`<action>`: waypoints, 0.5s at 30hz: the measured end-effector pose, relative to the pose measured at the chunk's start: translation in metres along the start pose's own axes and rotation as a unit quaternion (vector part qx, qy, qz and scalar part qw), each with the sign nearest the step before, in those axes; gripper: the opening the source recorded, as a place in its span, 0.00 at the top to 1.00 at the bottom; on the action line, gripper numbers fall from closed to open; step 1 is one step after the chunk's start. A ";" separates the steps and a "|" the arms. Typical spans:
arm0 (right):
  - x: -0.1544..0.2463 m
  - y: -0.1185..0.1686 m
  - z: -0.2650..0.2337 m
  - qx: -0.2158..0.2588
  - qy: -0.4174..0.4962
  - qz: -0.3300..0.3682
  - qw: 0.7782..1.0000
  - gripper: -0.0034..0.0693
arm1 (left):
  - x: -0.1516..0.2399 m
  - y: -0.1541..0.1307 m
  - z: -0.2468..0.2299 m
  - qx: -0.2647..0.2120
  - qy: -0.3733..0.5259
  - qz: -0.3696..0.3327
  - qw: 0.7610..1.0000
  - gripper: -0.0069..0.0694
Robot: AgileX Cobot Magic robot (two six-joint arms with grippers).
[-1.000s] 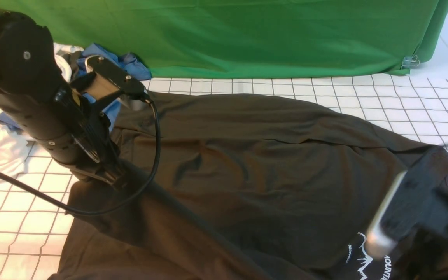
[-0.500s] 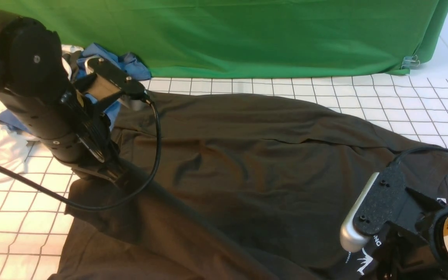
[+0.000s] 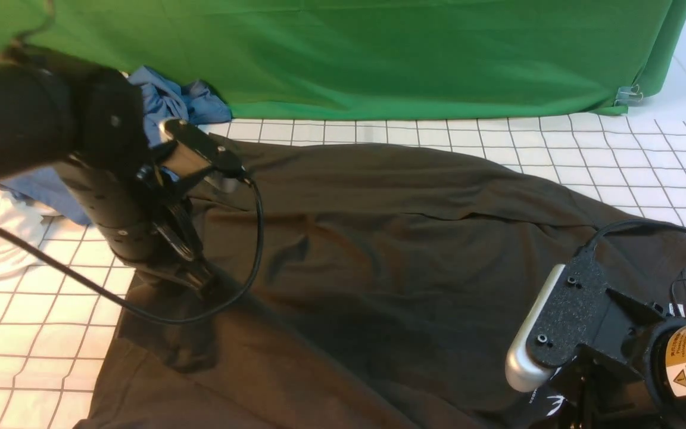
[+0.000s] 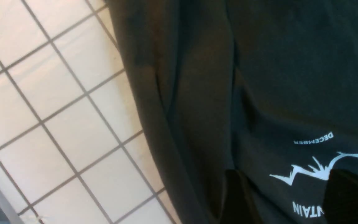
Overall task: Fold a long-sleeved shirt over a white checkered tablecloth.
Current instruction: 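Fold the left side of the black T-shirt inward over its body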
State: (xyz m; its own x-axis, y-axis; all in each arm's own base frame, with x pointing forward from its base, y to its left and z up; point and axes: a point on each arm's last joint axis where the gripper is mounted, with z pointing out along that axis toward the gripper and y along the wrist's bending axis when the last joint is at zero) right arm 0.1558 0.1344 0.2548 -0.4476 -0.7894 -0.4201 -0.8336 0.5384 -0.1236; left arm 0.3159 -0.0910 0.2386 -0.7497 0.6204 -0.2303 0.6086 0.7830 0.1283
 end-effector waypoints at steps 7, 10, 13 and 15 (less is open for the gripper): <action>0.000 0.000 0.000 0.000 -0.001 0.009 1.000 0.39 | -0.001 0.007 0.029 -0.022 0.042 0.021 0.999 0.64; -0.001 0.000 0.000 0.002 -0.003 0.009 1.000 0.39 | 0.000 0.008 0.032 -0.030 0.049 0.030 0.998 0.46; -0.001 -0.001 0.000 0.003 -0.008 0.008 1.000 0.39 | 0.004 0.010 0.023 -0.040 0.062 0.029 0.997 0.28; -0.002 -0.001 0.000 0.004 -0.009 0.004 1.000 0.39 | 0.008 0.009 0.015 -0.046 0.072 0.024 0.996 0.24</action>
State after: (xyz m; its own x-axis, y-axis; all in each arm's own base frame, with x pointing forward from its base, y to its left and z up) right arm 0.1571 0.1353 0.2555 -0.4479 -0.7804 -0.4364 -0.8279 0.5462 -0.1270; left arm 0.3197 -0.0796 0.2237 -0.7543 0.6514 -0.0819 0.6228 0.7494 0.2246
